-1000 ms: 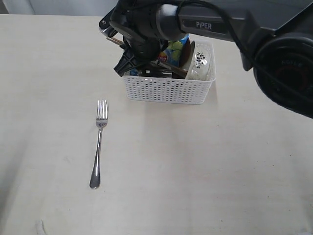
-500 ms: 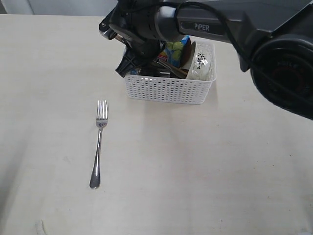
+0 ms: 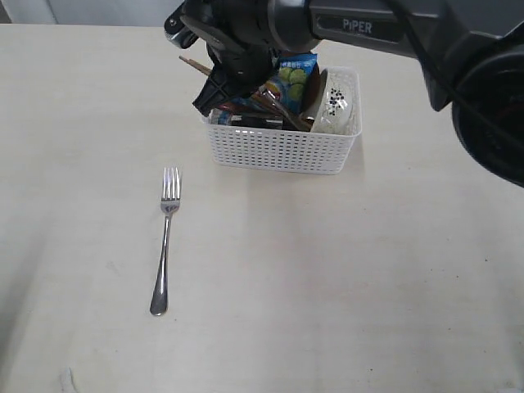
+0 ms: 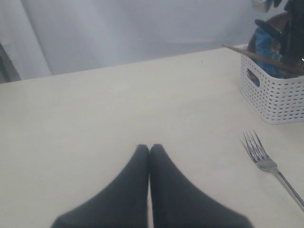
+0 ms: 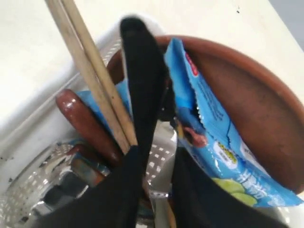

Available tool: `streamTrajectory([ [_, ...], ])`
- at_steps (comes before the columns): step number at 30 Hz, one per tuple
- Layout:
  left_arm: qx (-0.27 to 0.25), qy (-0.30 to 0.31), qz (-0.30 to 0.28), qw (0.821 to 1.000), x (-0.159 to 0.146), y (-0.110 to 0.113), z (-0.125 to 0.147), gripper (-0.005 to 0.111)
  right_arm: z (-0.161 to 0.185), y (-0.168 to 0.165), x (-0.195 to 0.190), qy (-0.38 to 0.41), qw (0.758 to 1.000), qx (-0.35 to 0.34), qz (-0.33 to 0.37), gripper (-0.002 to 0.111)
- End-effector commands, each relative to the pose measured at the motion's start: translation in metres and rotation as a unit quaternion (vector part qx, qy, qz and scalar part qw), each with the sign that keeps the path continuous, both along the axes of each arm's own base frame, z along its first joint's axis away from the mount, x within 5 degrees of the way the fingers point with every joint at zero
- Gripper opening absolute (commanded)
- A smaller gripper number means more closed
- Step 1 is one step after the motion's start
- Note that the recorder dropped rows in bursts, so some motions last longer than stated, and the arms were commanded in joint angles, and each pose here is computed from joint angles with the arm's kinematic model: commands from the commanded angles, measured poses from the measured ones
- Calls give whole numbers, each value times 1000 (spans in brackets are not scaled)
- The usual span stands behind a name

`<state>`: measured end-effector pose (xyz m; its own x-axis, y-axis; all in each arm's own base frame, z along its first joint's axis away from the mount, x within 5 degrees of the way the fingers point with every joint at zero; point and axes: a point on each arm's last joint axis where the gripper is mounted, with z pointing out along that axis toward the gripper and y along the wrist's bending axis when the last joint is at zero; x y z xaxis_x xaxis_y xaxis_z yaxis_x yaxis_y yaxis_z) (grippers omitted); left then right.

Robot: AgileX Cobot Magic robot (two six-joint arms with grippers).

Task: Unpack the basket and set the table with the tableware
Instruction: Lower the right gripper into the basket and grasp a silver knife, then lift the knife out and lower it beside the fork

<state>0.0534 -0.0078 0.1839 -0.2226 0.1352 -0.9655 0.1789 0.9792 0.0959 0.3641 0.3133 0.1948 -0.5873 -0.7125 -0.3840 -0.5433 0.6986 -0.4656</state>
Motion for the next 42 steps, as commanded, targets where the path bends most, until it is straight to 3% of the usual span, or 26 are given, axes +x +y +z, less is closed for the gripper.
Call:
streamTrajectory([
  [1,-2,-4,1,1000,0,0,0,0,18,2,-7,-9,1000,18,3,0],
  [21,-2,-4,1,1000,0,0,0,0,62,-3,-16,-39,998,58,1,0],
  [42,-2,-4,1,1000,0,0,0,0,125,-16,-38,-53,987,150,-12,0],
])
